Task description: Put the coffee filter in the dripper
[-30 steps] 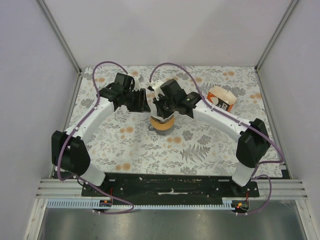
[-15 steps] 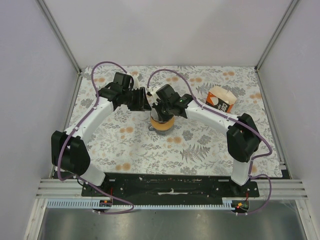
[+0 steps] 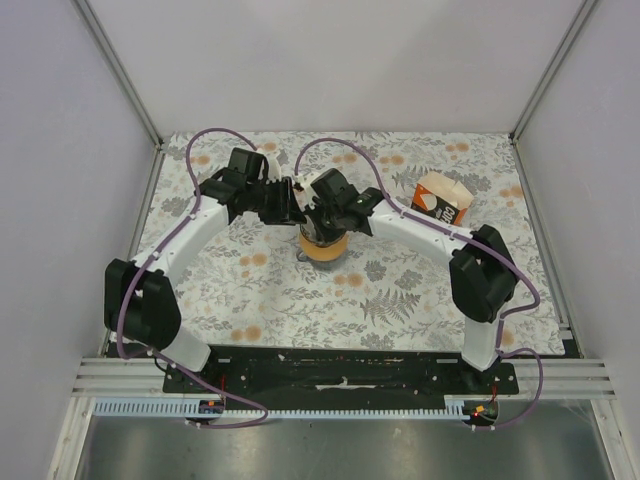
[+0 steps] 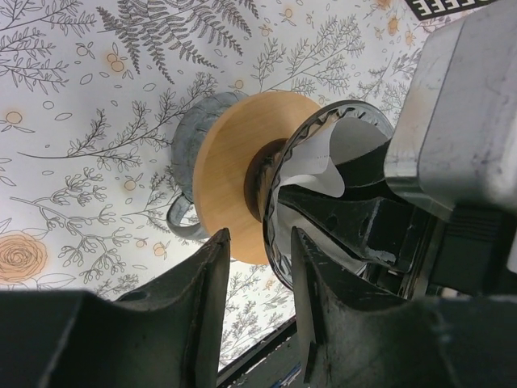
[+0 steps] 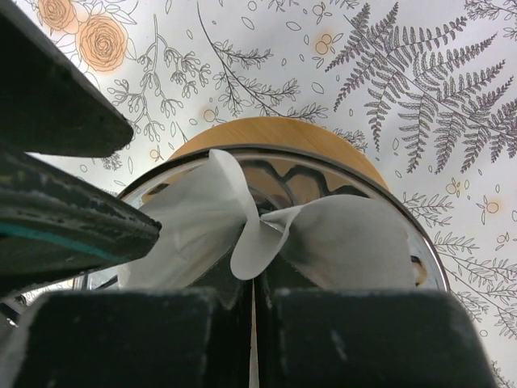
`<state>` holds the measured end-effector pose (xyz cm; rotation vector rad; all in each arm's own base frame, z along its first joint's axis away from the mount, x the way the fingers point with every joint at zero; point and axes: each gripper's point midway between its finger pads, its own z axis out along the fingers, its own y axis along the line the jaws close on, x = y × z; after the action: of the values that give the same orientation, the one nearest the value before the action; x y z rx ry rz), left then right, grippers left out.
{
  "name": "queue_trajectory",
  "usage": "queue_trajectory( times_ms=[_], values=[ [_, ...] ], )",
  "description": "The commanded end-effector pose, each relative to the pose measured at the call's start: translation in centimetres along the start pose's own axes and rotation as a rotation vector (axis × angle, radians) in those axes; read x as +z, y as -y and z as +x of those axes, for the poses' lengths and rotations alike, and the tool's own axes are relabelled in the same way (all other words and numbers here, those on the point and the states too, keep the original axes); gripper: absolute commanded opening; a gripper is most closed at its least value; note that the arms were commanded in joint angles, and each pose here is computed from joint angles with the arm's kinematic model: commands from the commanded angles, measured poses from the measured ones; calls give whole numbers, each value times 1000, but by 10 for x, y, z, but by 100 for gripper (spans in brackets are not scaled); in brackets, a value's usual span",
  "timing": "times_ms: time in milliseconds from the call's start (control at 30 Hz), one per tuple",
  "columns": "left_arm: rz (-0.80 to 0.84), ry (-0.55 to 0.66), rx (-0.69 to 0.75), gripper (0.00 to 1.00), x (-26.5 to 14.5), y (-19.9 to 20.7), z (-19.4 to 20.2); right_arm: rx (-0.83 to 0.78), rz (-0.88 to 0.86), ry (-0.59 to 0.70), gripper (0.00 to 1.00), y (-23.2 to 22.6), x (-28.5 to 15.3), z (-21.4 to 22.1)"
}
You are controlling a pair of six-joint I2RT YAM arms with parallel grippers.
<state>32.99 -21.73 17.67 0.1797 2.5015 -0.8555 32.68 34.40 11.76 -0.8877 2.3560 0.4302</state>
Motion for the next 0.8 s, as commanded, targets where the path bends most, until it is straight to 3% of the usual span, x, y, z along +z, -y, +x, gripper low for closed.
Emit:
queue_trajectory(
  times_ms=[0, 333, 767],
  values=[
    [39, 9, -10, 42, 6, 8, -3, 16, 6, -55, 0, 0, 18, 13],
    [38, 16, 15, 39, 6, 13, -9, -24, 84, -154, 0, 8, 29, 32],
    [30, 52, 56, 52, -1, 19, -28, -40, 66, -173, 0, -1, 35, 36]
  ],
)
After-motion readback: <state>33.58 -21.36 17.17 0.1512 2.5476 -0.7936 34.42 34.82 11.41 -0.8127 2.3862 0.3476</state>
